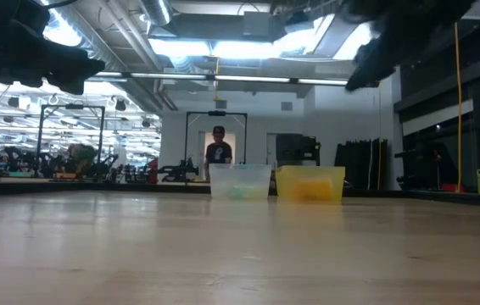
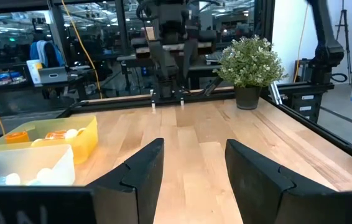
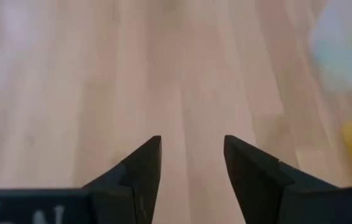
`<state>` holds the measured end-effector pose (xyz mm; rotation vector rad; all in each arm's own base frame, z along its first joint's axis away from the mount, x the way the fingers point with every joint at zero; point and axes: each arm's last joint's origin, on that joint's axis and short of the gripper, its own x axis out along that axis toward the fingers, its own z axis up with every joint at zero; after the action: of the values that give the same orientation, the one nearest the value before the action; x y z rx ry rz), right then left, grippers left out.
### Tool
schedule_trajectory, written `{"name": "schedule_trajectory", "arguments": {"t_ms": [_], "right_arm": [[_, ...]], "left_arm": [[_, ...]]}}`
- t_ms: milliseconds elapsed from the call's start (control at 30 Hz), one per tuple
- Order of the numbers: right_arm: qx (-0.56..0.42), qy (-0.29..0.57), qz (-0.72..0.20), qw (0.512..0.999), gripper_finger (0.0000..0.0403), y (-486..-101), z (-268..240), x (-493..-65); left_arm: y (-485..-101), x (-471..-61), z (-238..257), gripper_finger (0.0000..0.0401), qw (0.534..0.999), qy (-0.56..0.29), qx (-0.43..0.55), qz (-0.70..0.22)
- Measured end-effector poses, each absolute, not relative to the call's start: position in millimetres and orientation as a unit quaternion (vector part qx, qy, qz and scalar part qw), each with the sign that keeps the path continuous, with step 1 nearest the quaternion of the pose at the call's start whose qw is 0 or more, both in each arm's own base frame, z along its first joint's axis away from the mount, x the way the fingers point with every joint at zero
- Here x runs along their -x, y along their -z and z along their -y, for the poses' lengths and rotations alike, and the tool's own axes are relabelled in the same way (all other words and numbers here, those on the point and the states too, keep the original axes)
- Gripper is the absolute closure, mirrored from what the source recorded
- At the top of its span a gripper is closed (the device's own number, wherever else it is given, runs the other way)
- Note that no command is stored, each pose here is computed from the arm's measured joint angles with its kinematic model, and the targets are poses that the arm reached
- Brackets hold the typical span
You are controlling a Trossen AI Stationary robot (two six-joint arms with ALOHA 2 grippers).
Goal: Pick and place medicine bottles into bin by pill shape (circle, oval)
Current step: Return to home position
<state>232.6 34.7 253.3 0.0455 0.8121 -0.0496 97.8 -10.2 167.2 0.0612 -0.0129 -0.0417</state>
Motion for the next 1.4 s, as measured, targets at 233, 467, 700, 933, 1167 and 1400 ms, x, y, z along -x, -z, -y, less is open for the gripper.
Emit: {"name": "schedule_trajectory", "arguments": {"t_ms": [233,467,700,933,1167,1400], "right_arm": [[-0.046,-0.002,-0.232,0.972,0.0227,-253,-30,-171],[-0.049,-0.012,-0.089,0.995,0.0227,-236,-21,-123],[-0.058,-0.018,-0.001,0.998,0.0227,-206,-15,-96],[-0.026,-0.013,0.026,0.999,0.0227,-192,-14,-90],[-0.001,-0.009,0.029,1.0,0.0227,-182,-14,-93],[0.004,-0.021,0.016,1.0,0.0227,-171,-15,-95]], "left_arm": [[-167,-98,10,0.0236,0.999,0.021,-0.031,0.007],[-167,-98,10,0.0236,0.999,0.021,-0.031,0.006],[-167,-98,10,0.0236,0.999,0.021,-0.031,0.006],[-167,-98,10,0.0236,0.999,0.021,-0.031,0.007],[-167,-98,10,0.0236,0.999,0.021,-0.031,0.007],[-167,-98,10,0.0236,0.999,0.021,-0.031,0.007]]}}
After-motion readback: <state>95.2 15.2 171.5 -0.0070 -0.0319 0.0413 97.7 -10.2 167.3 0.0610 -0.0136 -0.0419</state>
